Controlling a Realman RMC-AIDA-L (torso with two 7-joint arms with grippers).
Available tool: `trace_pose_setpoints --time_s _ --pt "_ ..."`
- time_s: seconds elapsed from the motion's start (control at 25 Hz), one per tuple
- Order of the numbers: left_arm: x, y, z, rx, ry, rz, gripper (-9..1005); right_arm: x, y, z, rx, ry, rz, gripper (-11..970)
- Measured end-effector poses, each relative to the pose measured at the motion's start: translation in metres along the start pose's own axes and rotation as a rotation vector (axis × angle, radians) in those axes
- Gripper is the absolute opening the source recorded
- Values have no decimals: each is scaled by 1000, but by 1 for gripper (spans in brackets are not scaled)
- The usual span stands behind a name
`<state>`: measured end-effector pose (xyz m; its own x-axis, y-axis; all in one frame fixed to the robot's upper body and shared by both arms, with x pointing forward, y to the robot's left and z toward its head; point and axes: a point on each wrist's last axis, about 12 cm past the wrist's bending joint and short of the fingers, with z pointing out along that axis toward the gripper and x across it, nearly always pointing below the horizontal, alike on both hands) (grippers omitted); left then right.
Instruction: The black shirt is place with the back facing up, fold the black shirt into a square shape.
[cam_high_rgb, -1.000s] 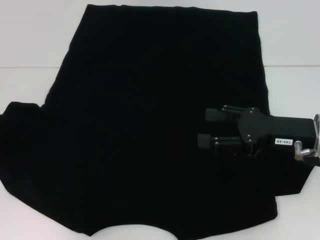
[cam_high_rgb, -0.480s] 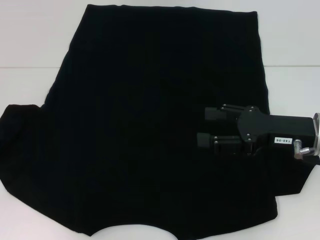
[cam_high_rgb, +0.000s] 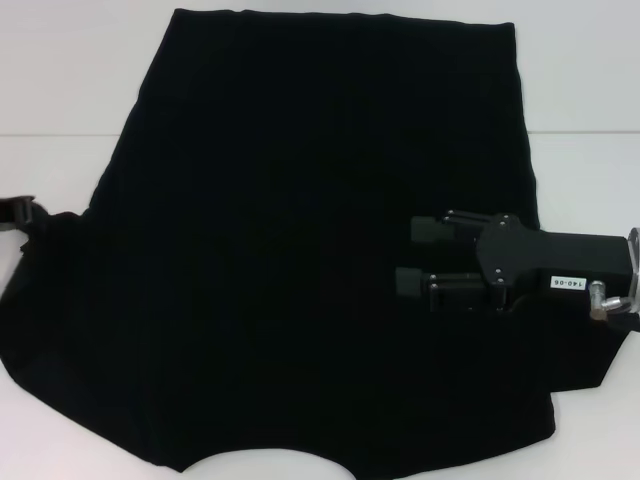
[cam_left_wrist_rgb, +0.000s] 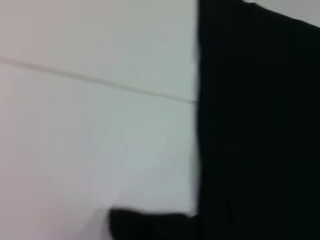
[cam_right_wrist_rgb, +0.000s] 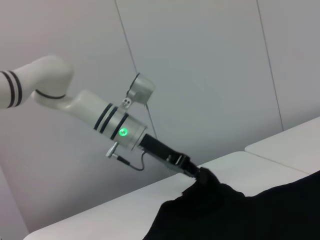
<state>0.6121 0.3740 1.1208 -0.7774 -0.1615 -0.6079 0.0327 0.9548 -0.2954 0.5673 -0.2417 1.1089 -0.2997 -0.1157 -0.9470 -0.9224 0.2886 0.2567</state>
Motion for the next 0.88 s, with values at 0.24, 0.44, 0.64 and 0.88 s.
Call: trace_pose_setpoints --time_s 0.24,0.44,0.64,0.88 --pt "-6 -27 6 92 31 107 2 0 0 0 -1 0 -1 883" --pt "1 -35 4 212 22 174 2 2 0 -2 3 0 4 882" --pt "14 -40 5 272 36 247 1 2 1 -2 4 -2 6 882" --pt "28 -47 11 305 46 342 1 1 1 -1 -1 -2 3 882"
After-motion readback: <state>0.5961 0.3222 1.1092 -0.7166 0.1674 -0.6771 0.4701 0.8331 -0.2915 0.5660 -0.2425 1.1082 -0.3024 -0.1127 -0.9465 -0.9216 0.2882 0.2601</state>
